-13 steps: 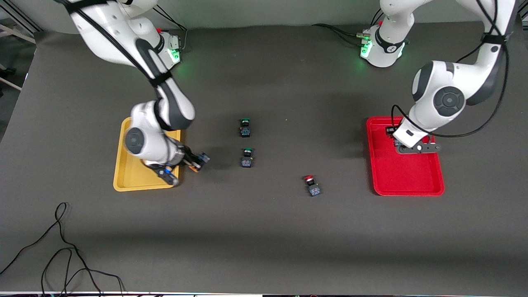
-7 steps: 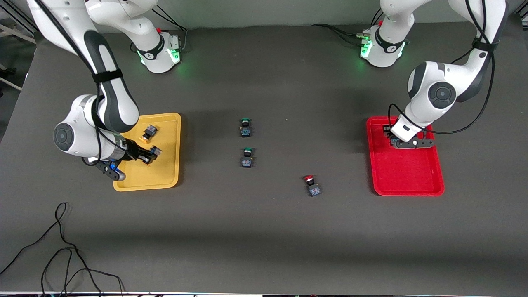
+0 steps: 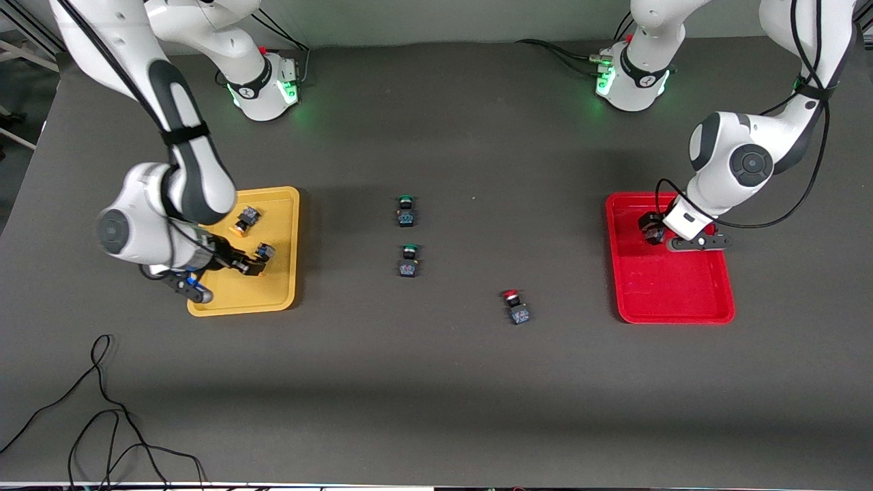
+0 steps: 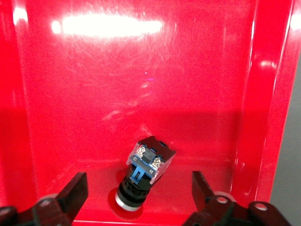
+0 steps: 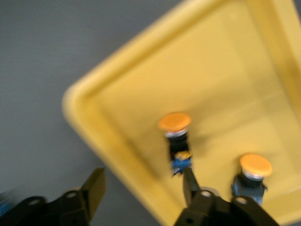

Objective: Place red and yellow buttons in trays
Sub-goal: 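Place the second yellow button in the yellow tray with the right gripper, then reach the left gripper to the second red button and grasp it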

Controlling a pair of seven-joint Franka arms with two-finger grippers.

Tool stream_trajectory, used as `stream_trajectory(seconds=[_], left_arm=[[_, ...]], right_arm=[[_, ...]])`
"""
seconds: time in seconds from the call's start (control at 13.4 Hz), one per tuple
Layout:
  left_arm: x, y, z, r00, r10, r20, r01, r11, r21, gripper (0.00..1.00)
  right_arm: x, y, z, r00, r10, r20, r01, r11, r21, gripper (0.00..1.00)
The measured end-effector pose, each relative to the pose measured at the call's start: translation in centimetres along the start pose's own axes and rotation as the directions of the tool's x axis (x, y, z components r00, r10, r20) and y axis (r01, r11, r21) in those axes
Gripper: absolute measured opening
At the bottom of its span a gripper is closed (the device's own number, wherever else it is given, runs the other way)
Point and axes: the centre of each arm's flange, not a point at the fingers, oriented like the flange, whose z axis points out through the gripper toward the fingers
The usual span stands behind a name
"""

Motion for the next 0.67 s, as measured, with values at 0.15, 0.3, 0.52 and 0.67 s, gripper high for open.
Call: stream_trajectory(seconds=[0.15,0.3,0.52,0.67], left_arm=[[1.7,0.5,-3.4,0.999,0.014,0.047,-0.017,0.998,0.054,1.0],[4.7,2.9,-10.3,0.995,0.037,0.095,-0.048,0.992,0.114,1.0],[8.2,8.3,-22.5,0.993,0.084,0.081,-0.093,0.988,0.123,1.0],[9.9,12.2,-28.7,0.992,0.119,0.043,-0.122,0.989,0.086,1.0]], right_arm=[[-1.2,-2.2,-10.2,0.995,-0.081,-0.054,0.084,0.995,0.051,1.0],[-3.9,-2.9,-19.0,0.97,-0.18,-0.162,0.184,0.983,0.009,1.0],[-9.1,-2.9,-25.1,0.935,-0.276,-0.221,0.271,0.961,-0.053,1.0],[-10.4,-1.0,-27.3,0.926,-0.301,-0.228,0.296,0.954,-0.057,1.0]])
